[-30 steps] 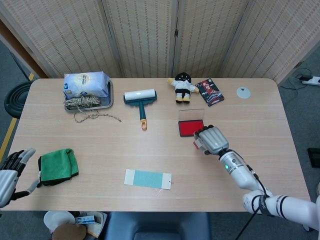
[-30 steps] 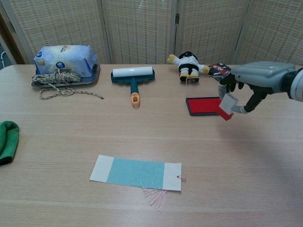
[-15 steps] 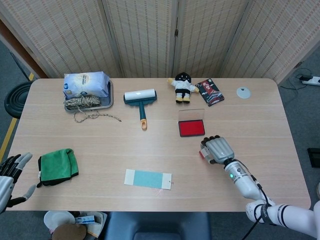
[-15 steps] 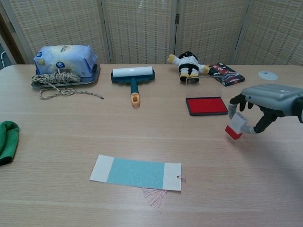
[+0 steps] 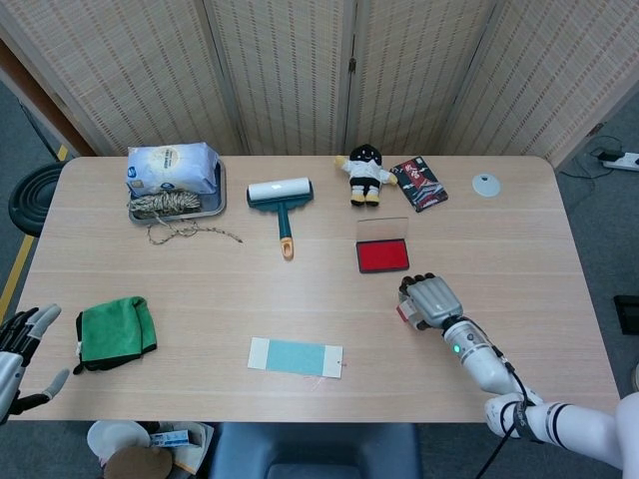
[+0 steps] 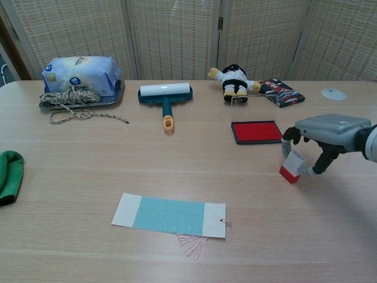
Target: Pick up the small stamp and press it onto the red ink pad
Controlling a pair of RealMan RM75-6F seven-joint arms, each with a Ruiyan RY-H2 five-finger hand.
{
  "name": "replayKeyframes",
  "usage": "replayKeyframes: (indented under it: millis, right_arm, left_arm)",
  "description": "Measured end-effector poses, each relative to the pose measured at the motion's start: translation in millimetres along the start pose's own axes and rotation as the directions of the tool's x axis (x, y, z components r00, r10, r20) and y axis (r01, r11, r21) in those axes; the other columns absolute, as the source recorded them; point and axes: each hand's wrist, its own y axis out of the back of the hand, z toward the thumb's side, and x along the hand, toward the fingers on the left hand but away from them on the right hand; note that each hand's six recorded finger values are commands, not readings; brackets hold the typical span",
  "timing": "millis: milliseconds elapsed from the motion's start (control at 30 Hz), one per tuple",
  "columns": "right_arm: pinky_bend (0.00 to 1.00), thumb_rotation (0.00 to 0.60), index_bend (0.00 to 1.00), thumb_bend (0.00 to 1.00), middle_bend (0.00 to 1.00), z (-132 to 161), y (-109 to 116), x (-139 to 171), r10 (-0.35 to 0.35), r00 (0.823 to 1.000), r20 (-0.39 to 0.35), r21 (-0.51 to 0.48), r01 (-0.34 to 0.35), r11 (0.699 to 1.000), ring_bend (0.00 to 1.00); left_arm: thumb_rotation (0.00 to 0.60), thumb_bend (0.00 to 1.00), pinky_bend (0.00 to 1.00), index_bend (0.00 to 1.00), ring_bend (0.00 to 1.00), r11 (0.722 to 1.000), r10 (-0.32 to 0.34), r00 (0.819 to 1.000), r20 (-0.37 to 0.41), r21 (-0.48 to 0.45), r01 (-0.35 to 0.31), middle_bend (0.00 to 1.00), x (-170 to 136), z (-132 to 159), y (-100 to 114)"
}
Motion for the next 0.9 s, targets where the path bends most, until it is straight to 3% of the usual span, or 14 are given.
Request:
replayKeyframes:
  millis: [733, 800, 900]
  right_arm:
    - [0.20, 0.600, 0.49, 0.28, 0.19, 3.8, -3.7, -1.2, 0.035, 0.999, 0.000, 0.031, -0.035, 0.999, 0.19]
    - [0.18, 0.600, 0.45, 0.27, 0.18, 5.4, -2.9, -0.9, 0.035, 0.999, -0.003, 0.028, -0.035, 0.999, 0.18]
    - [0.14, 0.600, 0.30, 0.24, 0.16, 5.8, 2.6, 1.7, 0.023, 1.000, -0.008, 0.028, -0.023, 0.999, 0.16]
  left_arm:
    - [0.600, 0.34, 0.01, 0.00, 0.00, 1.000, 0.027, 1.000, 0.005, -0.015, -0.027, 0.00, -4.1, -0.9, 7.2]
    - [0.600, 0.34, 0.01, 0.00, 0.00, 0.999, 0.029, 1.000, 0.006, -0.015, -0.029, 0.00, -4.5, -1.0, 7.7]
    - [0.600, 0.34, 0.01, 0.00, 0.00, 0.999, 0.031, 1.000, 0.007, -0.014, -0.031, 0.00, -4.5, -1.1, 7.8]
